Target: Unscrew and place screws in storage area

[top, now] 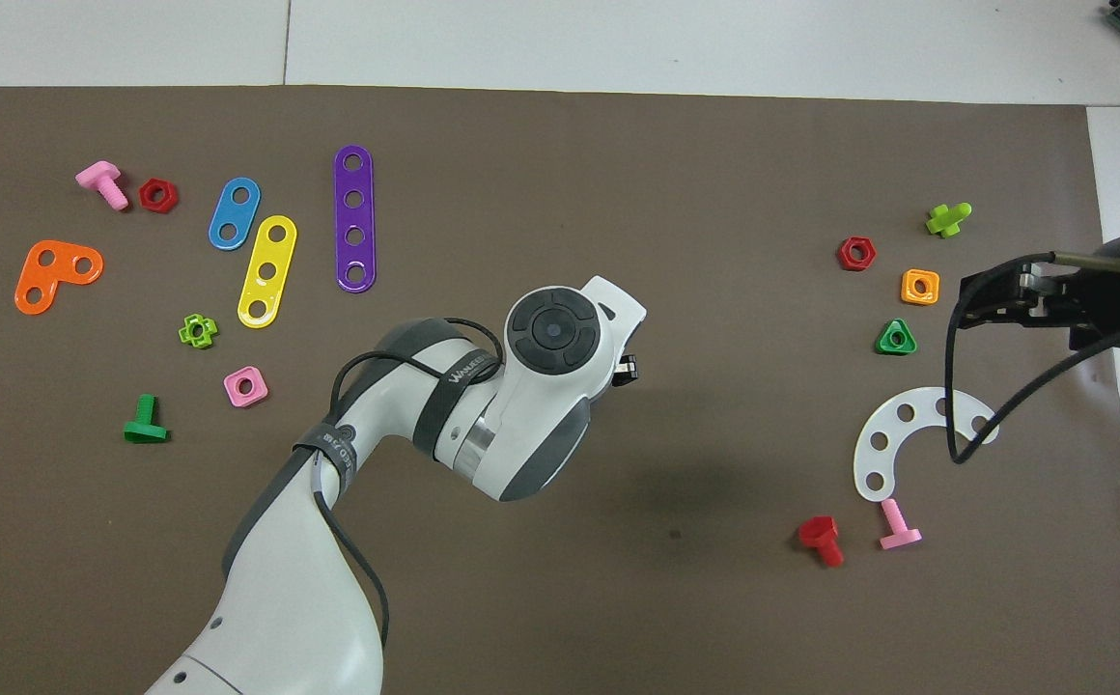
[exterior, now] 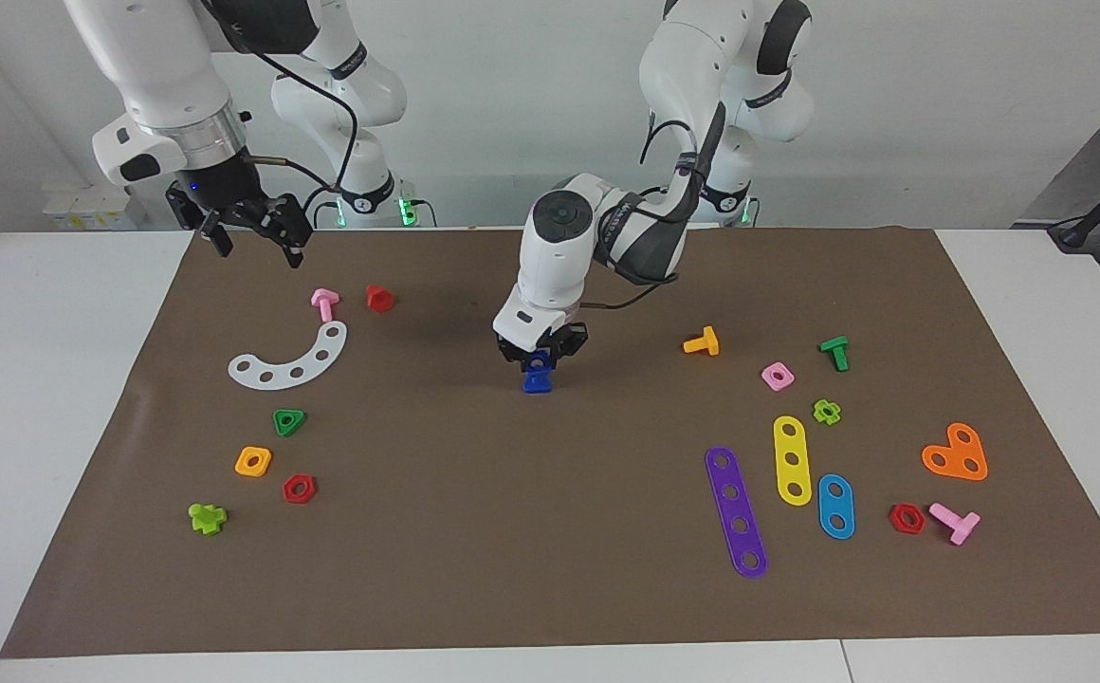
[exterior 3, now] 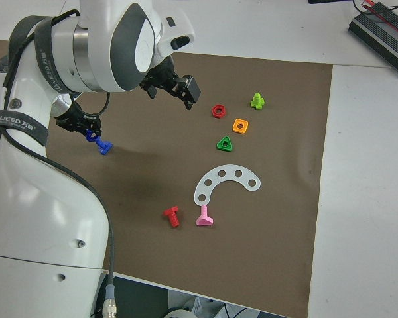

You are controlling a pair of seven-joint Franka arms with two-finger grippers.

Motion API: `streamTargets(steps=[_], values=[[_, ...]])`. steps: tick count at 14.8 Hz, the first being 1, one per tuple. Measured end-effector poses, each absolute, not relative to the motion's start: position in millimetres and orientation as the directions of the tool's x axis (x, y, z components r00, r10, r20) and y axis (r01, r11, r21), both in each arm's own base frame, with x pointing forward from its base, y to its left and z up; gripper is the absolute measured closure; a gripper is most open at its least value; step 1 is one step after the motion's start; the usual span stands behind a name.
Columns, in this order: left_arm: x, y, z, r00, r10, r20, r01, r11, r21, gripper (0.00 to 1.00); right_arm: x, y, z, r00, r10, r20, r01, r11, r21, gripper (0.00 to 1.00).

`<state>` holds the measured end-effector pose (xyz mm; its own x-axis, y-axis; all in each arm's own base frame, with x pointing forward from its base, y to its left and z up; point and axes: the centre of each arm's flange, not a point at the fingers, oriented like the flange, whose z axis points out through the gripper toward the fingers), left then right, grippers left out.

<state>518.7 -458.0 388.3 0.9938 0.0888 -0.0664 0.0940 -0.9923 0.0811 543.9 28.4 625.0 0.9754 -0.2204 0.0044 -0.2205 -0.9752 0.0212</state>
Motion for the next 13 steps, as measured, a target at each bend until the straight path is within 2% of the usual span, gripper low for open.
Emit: streamTargets(steps=[3,6,9,13], values=[[553,-417,407,0.986,0.15,-0.073,0.156,-0.985,0.073,0.54,546,33,627,0.977,-0.212,0.025,-0.213,-0.977,0.015,0.0],[582,-352,426,0.989,0.116,-0.095,0.123,-0.991,0.062,0.54,551,51,618,0.981,-0.183,0.058,-0.183,-0.983,0.004,0.01],[591,-299,425,0.993,0.008,-0.121,0.015,-0.998,0.059,0.54,551,110,598,0.984,-0.15,0.098,-0.15,-0.989,-0.015,0.01],[598,-235,398,0.984,-0.127,-0.123,-0.118,-0.99,0.078,0.54,546,209,558,0.983,-0.144,0.114,-0.139,-0.989,-0.045,0.01]])
